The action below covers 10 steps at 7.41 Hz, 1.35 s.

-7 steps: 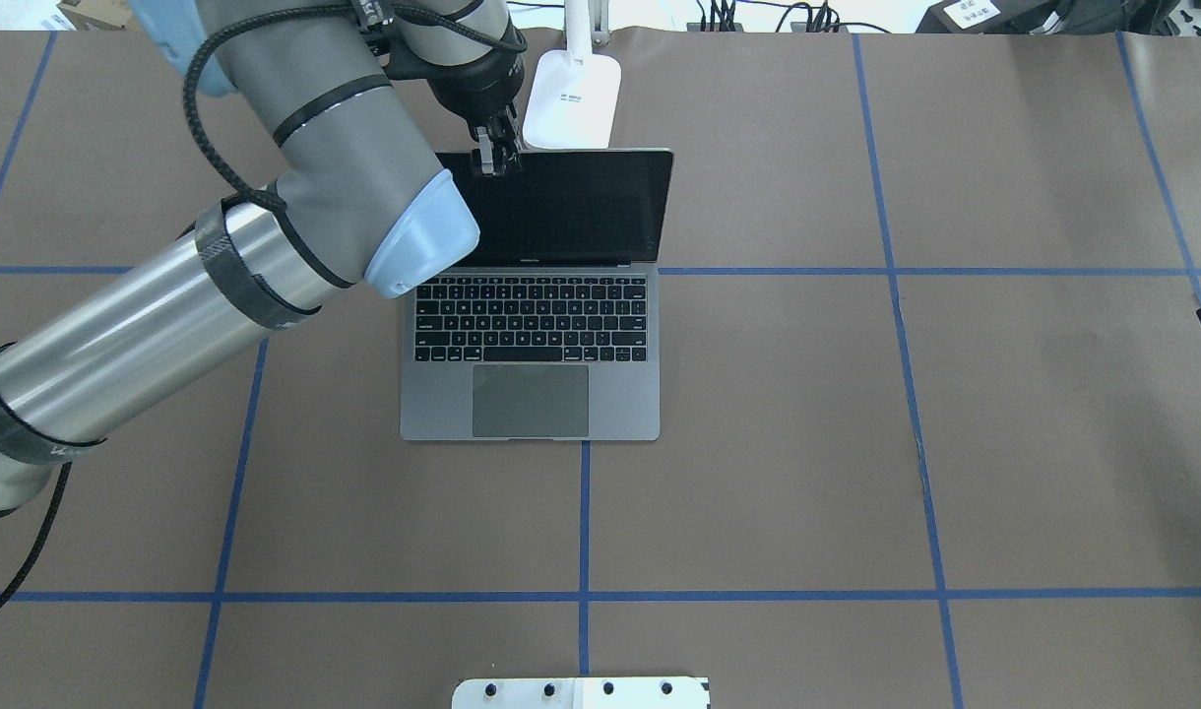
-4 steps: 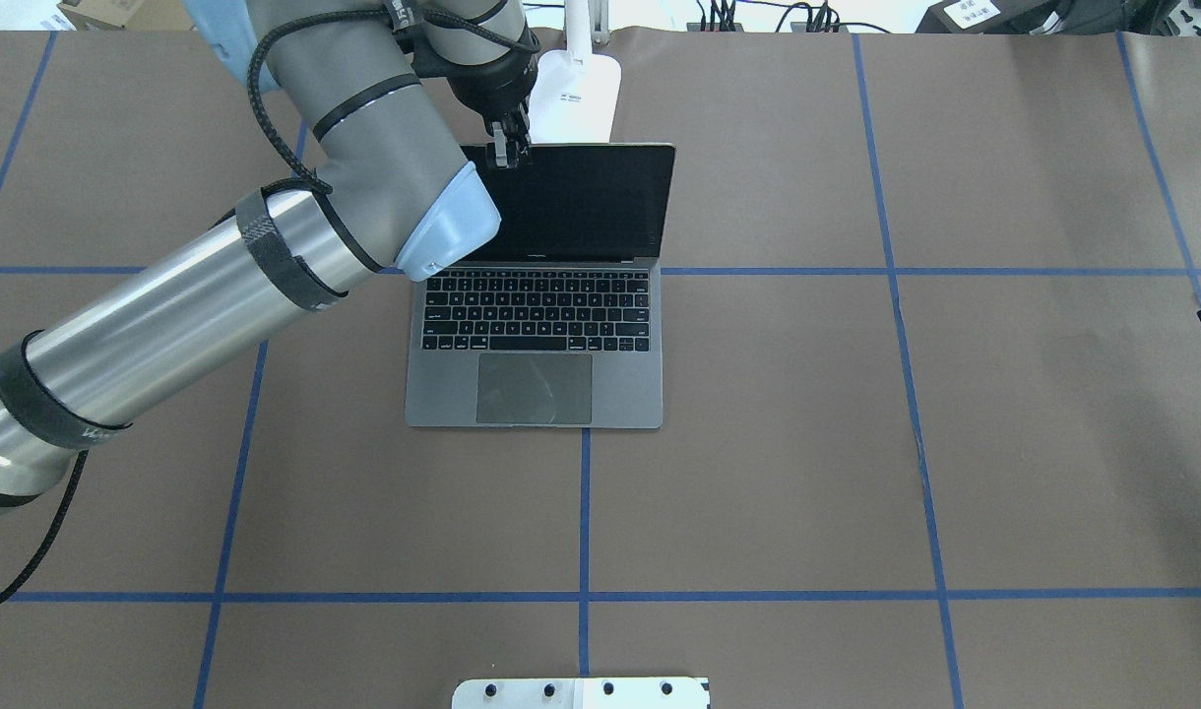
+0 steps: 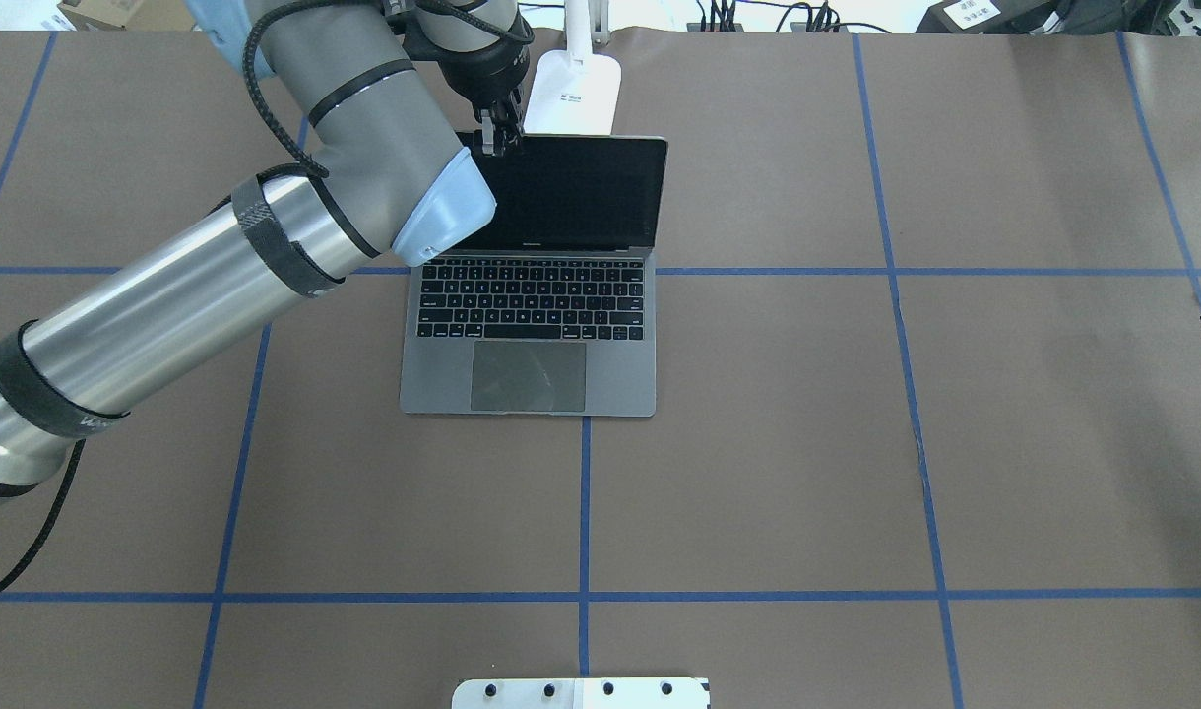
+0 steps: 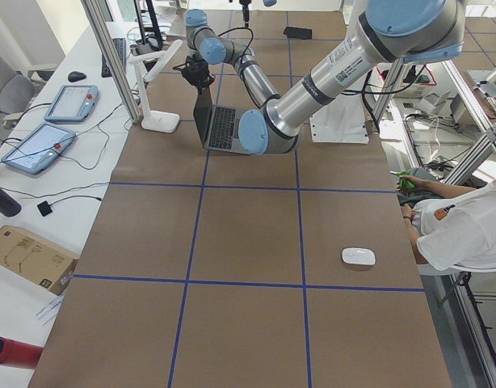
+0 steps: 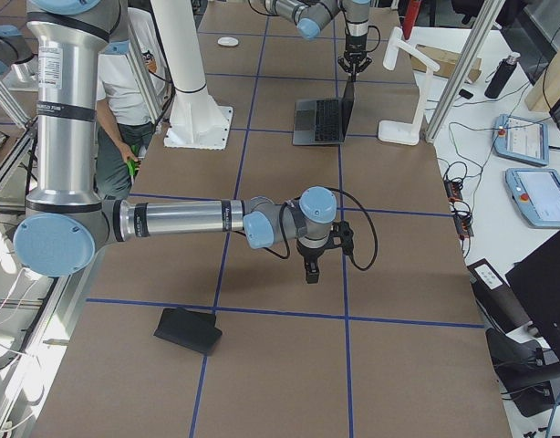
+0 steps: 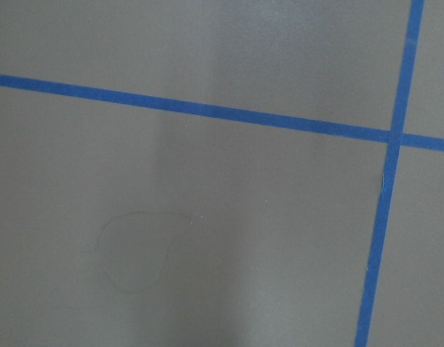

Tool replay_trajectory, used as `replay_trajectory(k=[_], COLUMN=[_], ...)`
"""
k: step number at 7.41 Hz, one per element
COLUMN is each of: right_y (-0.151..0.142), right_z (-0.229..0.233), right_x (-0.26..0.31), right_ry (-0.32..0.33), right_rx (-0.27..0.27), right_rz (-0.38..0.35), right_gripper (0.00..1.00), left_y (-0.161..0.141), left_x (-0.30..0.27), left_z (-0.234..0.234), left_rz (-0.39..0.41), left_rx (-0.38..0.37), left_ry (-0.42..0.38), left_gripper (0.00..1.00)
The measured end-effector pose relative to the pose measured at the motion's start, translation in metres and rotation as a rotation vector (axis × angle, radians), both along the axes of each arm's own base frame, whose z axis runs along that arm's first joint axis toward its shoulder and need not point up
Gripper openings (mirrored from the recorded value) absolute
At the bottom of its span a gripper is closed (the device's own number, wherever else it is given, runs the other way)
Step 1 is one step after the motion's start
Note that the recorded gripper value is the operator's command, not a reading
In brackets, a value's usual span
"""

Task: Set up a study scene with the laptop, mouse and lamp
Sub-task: 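Lower the laptop onto the table in front of the lamp with the left gripper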

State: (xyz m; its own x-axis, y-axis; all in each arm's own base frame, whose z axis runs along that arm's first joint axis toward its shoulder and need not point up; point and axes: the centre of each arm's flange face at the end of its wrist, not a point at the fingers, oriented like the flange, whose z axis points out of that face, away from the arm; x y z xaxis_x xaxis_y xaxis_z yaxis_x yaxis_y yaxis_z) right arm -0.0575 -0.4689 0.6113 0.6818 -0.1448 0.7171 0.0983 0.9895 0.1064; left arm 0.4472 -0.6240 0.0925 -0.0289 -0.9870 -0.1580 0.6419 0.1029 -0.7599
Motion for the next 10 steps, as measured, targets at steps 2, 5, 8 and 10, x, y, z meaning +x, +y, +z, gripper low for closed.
replay_trajectory(k=[2, 5, 8, 10], right_y=[0.0, 0.001, 0.001, 0.001], right_z=[0.002, 0.004, 0.006, 0.007], right_x=[0.0, 0.0, 0.0, 0.0], right_ry=[0.002, 0.003, 0.004, 0.005], right_rx=[-0.003, -0.007, -0.01, -0.012], right_rz=[0.0, -0.001, -0.002, -0.002], right_gripper=[0.99, 0.99, 0.99, 0.99], left_y=[-0.006, -0.013, -0.018, -0.018], left_x=[0.001, -0.001, -0.001, -0.001], left_z=[0.006, 0.012, 0.016, 0.015], left_rz=[-0.012, -0.045, -0.051, -0.05], left_rx=[-0.015, -0.042, -0.042, -0.033], left_ry=[-0.01, -0.019, -0.016, -0.01], left_gripper=[0.0, 0.0, 0.0, 0.37])
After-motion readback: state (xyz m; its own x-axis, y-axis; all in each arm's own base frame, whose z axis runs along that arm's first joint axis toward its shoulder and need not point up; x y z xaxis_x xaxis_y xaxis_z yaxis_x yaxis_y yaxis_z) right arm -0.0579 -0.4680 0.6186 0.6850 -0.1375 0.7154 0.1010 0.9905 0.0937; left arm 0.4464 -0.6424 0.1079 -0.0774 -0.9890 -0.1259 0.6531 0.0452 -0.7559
